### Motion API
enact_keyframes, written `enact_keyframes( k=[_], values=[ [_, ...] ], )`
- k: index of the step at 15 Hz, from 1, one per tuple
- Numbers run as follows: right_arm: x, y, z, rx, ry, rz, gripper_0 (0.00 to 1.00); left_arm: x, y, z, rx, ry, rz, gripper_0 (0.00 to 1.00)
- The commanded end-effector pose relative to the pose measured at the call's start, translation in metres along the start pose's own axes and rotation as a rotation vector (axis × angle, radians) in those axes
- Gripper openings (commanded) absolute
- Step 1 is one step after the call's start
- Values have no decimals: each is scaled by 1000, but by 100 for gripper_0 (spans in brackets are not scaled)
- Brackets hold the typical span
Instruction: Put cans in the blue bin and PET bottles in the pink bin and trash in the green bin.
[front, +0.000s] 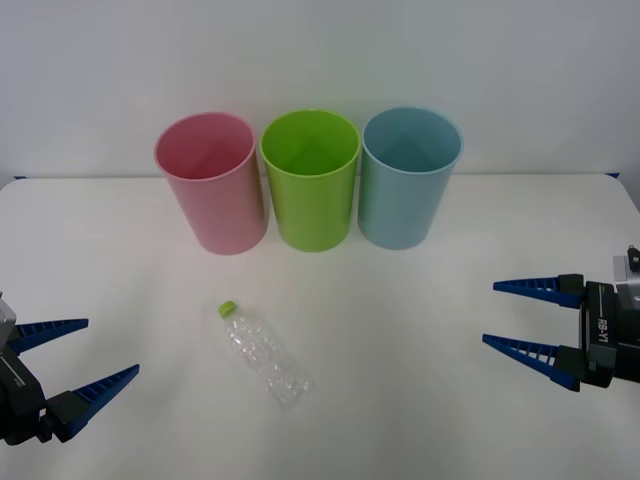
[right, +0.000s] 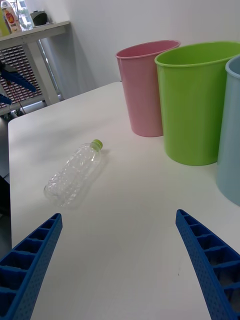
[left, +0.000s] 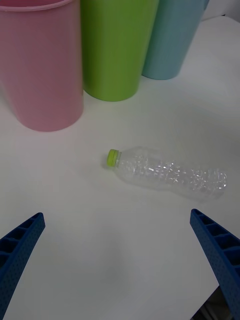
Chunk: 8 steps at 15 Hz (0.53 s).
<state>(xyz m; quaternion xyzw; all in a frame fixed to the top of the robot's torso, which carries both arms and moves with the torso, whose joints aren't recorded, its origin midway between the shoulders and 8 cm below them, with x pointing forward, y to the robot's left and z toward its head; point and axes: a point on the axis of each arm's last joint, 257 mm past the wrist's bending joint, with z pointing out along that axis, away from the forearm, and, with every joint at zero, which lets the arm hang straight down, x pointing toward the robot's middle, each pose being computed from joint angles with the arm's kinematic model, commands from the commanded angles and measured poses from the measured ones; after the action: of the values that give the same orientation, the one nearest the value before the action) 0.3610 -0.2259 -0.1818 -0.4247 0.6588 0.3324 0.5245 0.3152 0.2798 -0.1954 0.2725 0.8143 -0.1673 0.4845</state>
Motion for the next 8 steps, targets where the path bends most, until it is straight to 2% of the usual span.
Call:
enact_keyframes(
  k=[1, 3, 5, 7, 8],
  values=[
    [0, 0, 0, 0, 0, 0, 78, 0, 0, 0, 0, 0, 0, 100],
    [0, 0, 0, 0, 0, 0, 78, 0, 0, 0, 0, 0, 0, 100],
    [0, 0, 0, 0, 0, 0, 78, -10, -4, -1, 14, 1, 45, 100],
    [0, 0, 0, 0, 0, 0, 78, -6, -6, -1, 21, 15, 53, 100],
    [0, 0, 0, 0, 0, 0, 78, -4, -9, 1, 30, 20, 78, 100]
  ],
)
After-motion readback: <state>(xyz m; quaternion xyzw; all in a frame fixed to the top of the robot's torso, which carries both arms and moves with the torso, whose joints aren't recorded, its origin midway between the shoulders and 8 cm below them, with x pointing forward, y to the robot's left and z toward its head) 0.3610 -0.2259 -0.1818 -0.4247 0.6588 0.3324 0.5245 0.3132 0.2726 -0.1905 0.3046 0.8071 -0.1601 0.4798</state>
